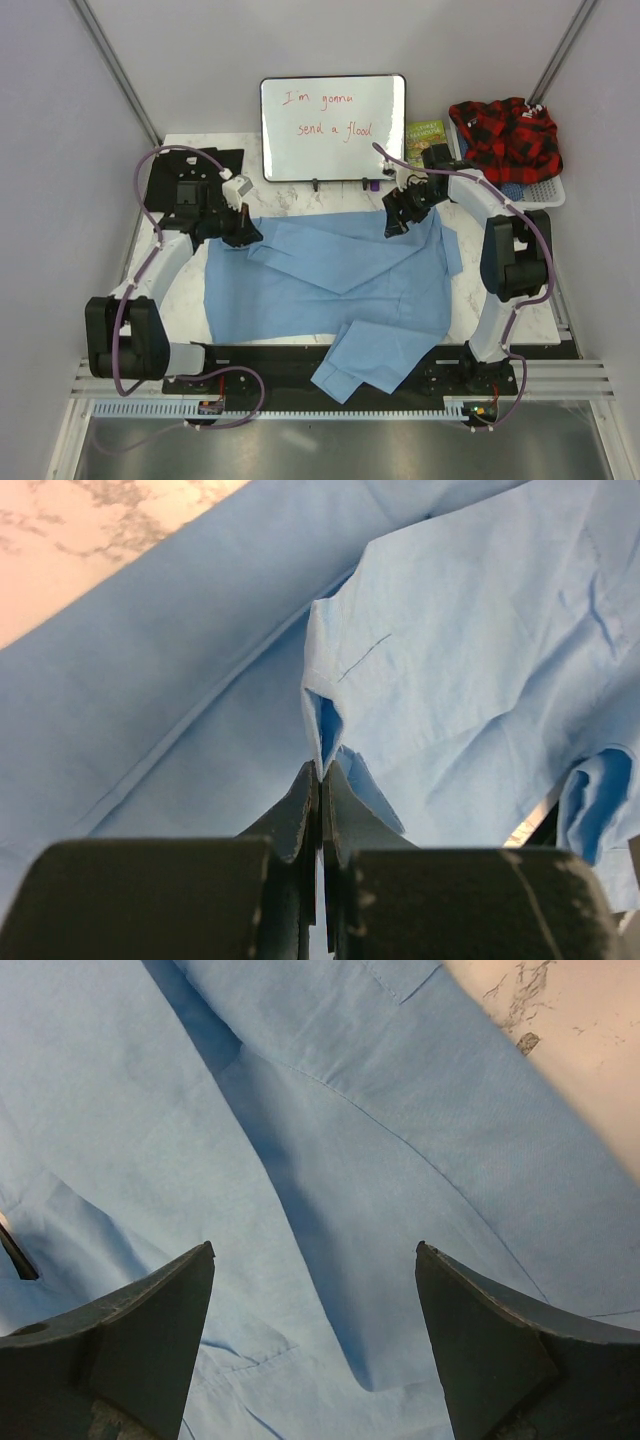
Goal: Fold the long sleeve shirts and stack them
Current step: Fold the shirt
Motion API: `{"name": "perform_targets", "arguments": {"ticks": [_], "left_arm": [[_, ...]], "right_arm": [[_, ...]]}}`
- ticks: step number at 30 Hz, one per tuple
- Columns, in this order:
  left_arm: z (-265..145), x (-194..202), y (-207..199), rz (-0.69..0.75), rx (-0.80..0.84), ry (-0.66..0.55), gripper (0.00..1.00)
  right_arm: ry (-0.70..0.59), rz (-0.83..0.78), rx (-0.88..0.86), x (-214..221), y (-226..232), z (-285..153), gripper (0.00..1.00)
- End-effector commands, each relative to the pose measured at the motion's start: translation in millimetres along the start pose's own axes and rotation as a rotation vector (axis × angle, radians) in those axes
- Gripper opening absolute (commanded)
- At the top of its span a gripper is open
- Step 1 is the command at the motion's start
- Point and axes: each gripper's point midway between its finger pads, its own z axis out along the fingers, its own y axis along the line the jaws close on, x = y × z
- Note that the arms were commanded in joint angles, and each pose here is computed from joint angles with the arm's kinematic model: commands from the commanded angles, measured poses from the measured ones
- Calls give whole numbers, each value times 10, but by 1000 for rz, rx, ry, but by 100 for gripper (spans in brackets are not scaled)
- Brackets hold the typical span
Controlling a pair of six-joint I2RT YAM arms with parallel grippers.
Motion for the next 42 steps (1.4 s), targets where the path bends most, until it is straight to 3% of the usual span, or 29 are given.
{"name": "perform_targets", "arguments": {"ticks": [1,9,12,13,16,20,24,31,42], "left_arm": [[21,-81,296,71,-66,-11,2],[153,73,578,80,-116,45,2],[144,204,813,21,-176,93,20],[86,237,933,-13,-206,99,35],[-96,198,1154,-59,-267,94,52],[-204,158,1045,49,-253,93,61],[-93,422,896,92,-219,193,59],[154,836,1054,-15,-211,335,54],[515,736,1389,-62,-227,404,47]], "right_arm": [[-13,-29,28,-95,-70,-73,89],[-2,-24,27,-60,-78,-52,88],[7,-19,38,-36,-93,-53,86],[14,-17,42,-11,-96,-55,86],[32,-19,92,34,-143,-108,83],[69,28,150,136,-202,-126,75],[148,56,215,406,-311,-63,73],[257,62,298,681,-587,30,71],[273,81,383,565,-1174,183,70]]}}
